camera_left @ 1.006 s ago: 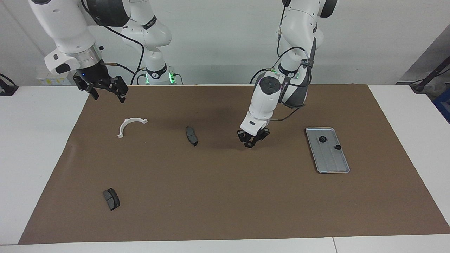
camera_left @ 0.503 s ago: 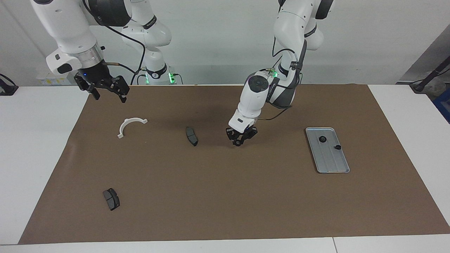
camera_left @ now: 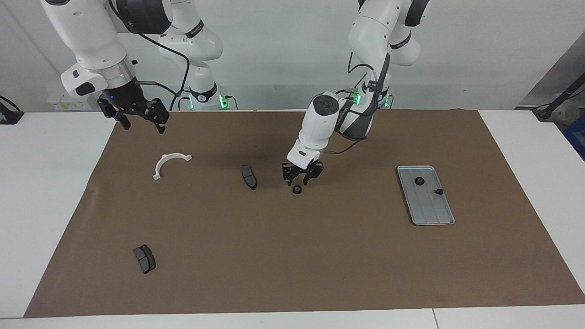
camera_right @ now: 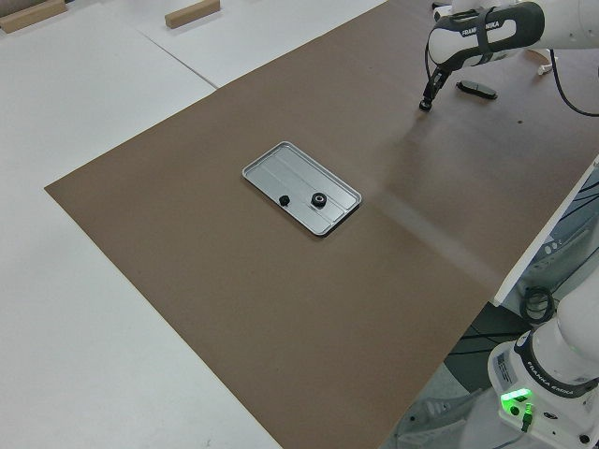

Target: Place bearing gear from tray to pile

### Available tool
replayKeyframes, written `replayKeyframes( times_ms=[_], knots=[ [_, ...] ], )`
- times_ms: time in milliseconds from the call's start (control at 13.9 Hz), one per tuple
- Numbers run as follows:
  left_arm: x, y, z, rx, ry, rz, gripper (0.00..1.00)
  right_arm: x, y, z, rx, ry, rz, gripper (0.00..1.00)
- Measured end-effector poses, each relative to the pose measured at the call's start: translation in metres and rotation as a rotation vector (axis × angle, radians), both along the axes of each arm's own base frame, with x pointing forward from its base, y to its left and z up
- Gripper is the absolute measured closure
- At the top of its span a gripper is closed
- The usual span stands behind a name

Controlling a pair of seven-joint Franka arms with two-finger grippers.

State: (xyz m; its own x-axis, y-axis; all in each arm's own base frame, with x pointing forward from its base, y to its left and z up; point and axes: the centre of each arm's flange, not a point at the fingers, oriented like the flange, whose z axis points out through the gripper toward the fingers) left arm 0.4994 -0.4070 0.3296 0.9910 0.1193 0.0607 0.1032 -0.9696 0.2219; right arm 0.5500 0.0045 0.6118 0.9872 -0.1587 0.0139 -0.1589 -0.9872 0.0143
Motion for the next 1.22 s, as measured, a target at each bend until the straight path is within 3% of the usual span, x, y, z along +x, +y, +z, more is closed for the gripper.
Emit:
replayKeyframes(
  times_ms=[144, 359, 575, 934, 1221],
  knots=[
    [0.001, 0.002, 0.0, 0.001, 0.0, 0.006, 0.01, 0.001, 0.0, 0.0, 0.0, -0.012, 0.001, 0.0],
    [0.011, 0.011, 0.002, 0.006, -0.001, 0.026, 0.0, 0.006, 0.003, -0.012, 0.001, -0.03, 0.007, 0.0],
    [0.035, 0.046, 0.01, 0.036, 0.041, 0.071, 0.0, 0.02, 0.04, -0.037, 0.005, -0.043, 0.045, 0.0],
    [0.074, 0.157, 0.052, 0.093, 0.101, 0.013, 0.0, 0.044, 0.14, -0.095, 0.021, -0.068, 0.053, 0.0],
    [0.086, 0.244, 0.066, 0.115, 0.163, -0.092, 0.0, 0.048, 0.209, -0.135, 0.042, -0.094, 0.016, 0.0]
  ],
)
